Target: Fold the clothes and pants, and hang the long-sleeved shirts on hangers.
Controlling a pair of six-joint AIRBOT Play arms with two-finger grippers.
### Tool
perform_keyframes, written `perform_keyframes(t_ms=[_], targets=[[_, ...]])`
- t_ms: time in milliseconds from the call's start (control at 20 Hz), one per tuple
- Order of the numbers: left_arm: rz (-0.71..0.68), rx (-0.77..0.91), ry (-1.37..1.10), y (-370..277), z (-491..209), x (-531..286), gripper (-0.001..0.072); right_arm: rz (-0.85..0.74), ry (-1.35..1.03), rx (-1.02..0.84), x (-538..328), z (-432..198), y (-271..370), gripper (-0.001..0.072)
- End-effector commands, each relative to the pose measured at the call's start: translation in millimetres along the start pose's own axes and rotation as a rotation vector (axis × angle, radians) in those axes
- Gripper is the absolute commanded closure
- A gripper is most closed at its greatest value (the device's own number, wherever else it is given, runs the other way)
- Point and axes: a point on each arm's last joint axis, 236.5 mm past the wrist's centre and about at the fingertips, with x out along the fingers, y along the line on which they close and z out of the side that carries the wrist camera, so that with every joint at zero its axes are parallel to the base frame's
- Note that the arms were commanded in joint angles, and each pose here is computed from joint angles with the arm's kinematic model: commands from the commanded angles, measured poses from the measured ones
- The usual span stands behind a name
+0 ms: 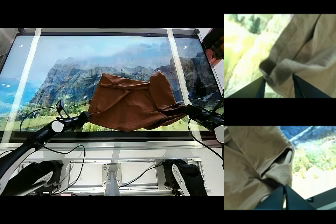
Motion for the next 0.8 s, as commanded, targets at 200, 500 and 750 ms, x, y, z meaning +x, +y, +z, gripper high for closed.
perform_keyframes(t_ms=[200,500,750], targets=[[0.014,0.011,0.026,-0.1,-9.1,8.6,0.0605,0.004,0.001,0.004,-0.5,-0.4,0.8,0.0699],[-0.155,0.195,-0.136,-93.8,56.2,-14.2,0.0693,0.066,0.03,-0.022,-1.2,-7.2,15.3,0.0701],[-0.363,0.436,-0.467,-215.2,156.7,-120.4,0.0693,0.128,-0.135,-0.07,-36.3,48.1,33.2,0.0701]])
